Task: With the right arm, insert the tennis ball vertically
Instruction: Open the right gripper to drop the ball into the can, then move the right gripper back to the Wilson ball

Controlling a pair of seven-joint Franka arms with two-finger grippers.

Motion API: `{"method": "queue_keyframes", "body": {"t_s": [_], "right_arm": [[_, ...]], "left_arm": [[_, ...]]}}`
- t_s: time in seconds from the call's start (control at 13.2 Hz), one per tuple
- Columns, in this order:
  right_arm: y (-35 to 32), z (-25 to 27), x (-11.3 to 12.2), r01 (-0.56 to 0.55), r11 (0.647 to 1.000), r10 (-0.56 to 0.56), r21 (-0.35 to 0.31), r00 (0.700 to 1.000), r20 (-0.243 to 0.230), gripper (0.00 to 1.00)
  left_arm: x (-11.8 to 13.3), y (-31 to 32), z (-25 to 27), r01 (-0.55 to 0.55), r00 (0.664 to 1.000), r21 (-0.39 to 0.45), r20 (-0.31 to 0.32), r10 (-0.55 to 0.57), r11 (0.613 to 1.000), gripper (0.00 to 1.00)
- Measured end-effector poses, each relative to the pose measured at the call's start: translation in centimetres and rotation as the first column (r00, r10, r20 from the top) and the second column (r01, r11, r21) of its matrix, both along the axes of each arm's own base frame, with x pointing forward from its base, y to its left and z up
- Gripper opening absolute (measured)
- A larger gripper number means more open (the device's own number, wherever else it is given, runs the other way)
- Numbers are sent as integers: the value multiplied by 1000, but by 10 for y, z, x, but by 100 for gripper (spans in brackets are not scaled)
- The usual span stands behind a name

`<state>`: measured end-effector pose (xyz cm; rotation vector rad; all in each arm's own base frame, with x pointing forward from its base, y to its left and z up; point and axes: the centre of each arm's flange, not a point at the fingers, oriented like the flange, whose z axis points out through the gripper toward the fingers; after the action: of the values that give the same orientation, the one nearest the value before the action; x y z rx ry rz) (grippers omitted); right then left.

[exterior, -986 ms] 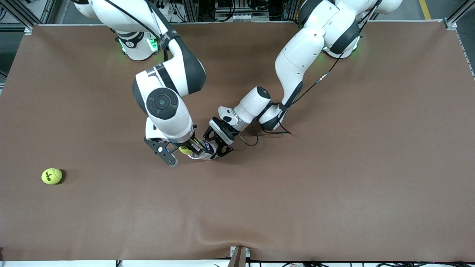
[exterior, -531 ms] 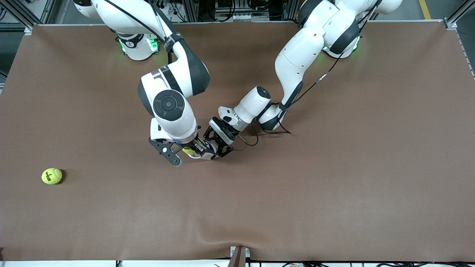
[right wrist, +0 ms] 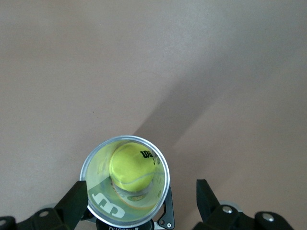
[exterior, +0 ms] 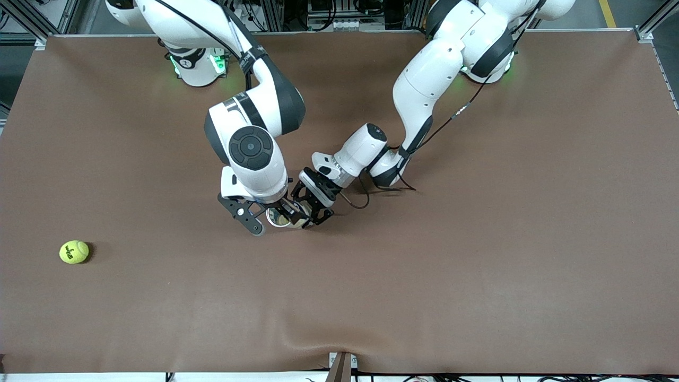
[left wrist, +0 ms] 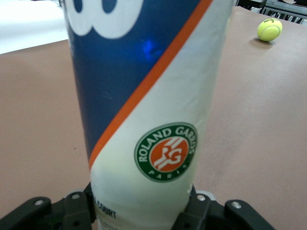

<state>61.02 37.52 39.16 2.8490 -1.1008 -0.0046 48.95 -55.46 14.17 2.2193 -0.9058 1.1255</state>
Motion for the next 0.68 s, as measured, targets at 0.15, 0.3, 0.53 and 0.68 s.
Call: {"method": "queue_keyframes", "body": {"t_s": [0.15, 0.3, 0.53, 0.68], "right_arm": [[-11, 12, 1, 15, 1000, -15, -18, 1000, -16, 100], [-40, 38, 6, 16, 999, -17, -28, 999, -44, 100], [-120, 82, 18, -46, 999, 45, -14, 993, -111, 100], [-189, 109, 28, -82, 997, 83, 15, 988, -132, 100]], "left_arm": [[0, 0, 0, -3, 1000, -2, -2, 3, 1000, 66], [0, 0, 0, -13, 1000, -7, -9, 13, 1000, 67], [-1, -1, 0, -18, 1000, -10, -14, 18, 1000, 73], [-1, -1, -1, -19, 1000, -10, -15, 19, 1000, 74]]}}
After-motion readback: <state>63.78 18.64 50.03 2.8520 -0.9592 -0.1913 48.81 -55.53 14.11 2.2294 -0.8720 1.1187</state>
